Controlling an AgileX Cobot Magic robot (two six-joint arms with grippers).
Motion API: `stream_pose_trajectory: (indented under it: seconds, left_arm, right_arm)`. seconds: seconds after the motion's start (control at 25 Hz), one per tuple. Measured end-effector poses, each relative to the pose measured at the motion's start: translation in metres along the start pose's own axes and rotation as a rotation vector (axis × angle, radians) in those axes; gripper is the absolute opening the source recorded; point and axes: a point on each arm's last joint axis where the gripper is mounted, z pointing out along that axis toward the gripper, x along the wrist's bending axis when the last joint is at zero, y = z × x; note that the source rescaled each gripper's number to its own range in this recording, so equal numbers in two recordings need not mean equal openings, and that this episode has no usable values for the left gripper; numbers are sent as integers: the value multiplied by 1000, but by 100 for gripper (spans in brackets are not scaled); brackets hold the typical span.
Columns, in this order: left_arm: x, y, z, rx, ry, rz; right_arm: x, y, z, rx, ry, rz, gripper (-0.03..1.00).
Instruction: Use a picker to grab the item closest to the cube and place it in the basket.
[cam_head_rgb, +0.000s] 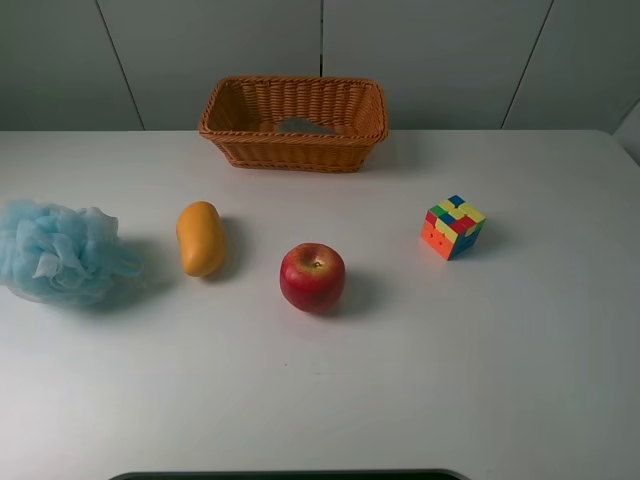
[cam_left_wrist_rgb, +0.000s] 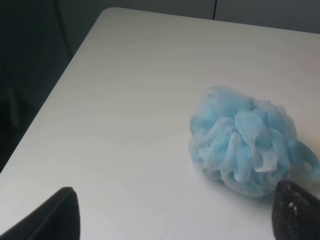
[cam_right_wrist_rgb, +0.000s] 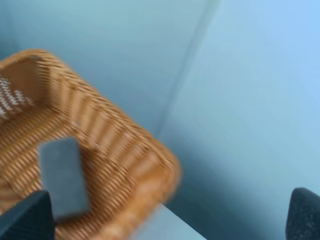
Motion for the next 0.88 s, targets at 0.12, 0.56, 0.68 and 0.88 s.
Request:
stream_pose_trajectory:
  seconds: [0.12,0.56,0.68,0.88]
  left_arm:
    - [0,0,0,0,0,0]
    - [0,0,0,0,0,0]
    - [0,0,0,0,0,0]
    - [0,0,0,0,0,0]
  right_arm:
    - [-29,-13,-63,52,-63,61,100]
    - [1,-89,-199,26,-201,262,100]
    - [41,-107,-213,-62,-199,275,100]
    - [99,-155,-233,-158,-211,320,100]
